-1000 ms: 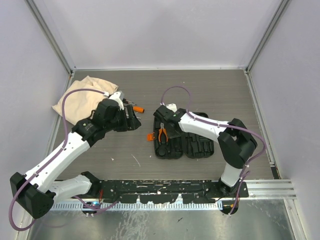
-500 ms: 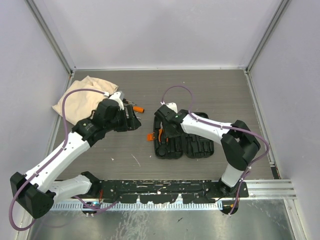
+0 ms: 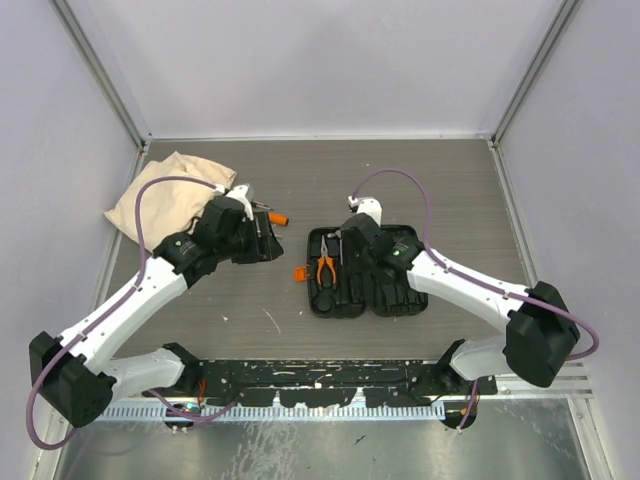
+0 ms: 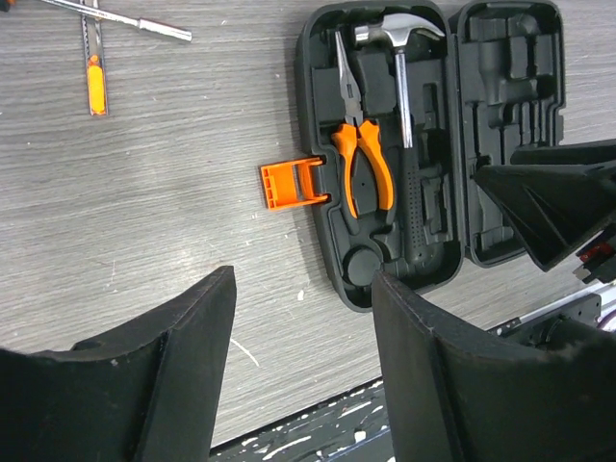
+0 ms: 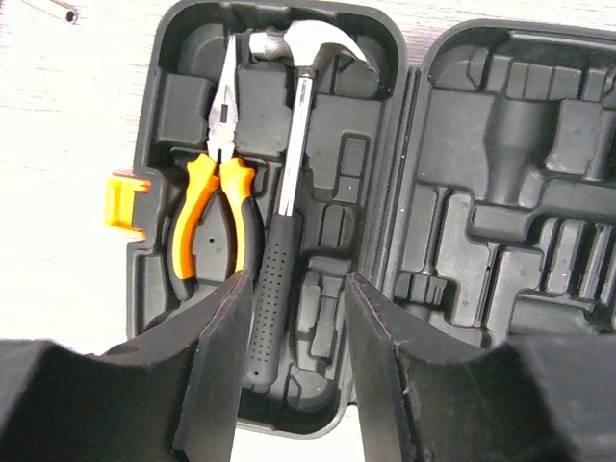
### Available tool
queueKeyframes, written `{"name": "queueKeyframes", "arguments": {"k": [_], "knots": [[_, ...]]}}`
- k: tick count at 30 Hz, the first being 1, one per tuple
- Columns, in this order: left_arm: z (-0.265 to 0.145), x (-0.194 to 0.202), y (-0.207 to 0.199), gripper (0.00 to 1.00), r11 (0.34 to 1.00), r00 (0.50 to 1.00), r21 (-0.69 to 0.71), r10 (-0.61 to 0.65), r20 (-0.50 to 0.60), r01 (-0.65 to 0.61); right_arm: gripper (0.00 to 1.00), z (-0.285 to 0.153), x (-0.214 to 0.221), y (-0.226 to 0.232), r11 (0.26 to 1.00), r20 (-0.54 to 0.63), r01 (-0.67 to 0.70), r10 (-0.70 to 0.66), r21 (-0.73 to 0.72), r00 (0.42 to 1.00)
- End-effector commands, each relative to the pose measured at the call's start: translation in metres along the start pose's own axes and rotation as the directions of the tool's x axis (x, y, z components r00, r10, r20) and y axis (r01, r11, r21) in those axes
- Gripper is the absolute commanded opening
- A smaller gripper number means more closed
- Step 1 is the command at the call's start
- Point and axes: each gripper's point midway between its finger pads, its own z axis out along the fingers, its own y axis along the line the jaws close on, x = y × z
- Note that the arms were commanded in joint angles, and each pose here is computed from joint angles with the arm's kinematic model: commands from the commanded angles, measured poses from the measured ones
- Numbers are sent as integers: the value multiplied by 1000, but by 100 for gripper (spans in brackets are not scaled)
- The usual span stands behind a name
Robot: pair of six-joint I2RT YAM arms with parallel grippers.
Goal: Sort the tools into containers
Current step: Place the hammer in the storage box.
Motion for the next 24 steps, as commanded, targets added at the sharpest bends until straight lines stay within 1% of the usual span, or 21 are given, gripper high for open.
{"name": "queueKeyframes", "arguments": {"k": [1, 4, 9, 10, 14, 18, 21, 24], "knots": [[1, -17, -13, 58, 1000, 1000, 24, 3, 19, -3, 49, 3, -11, 1, 998, 44, -36, 38, -53, 998], [8, -18, -16, 56, 1000, 1000, 17, 9, 0, -9, 47, 5, -1, -3, 987, -27, -112, 109, -112, 994], [21, -18, -27, 55, 999, 999, 19, 30, -16, -30, 42, 3, 1, -5, 964, -47, -177, 172, -200, 984], [32, -15, -27, 55, 999, 999, 7, 33, -40, -33, 41, 3, 2, -4, 963, -50, -177, 170, -205, 984], [57, -19, -43, 51, 998, 996, 2, 56, -76, -56, 37, 3, 14, -1, 956, -84, -188, 173, -227, 981], [84, -23, -66, 49, 995, 990, 7, 101, -99, -101, 36, 2, 24, 3, 933, -84, -231, 216, -275, 973], [109, -24, -80, 48, 993, 985, 5, 116, -128, -116, 34, 1, 31, 9, 911, -101, -267, 248, -314, 963], [129, -21, -87, 47, 992, 980, 0, 127, -154, -129, 33, 2, 38, 12, 903, -118, -282, 257, -325, 959]]}}
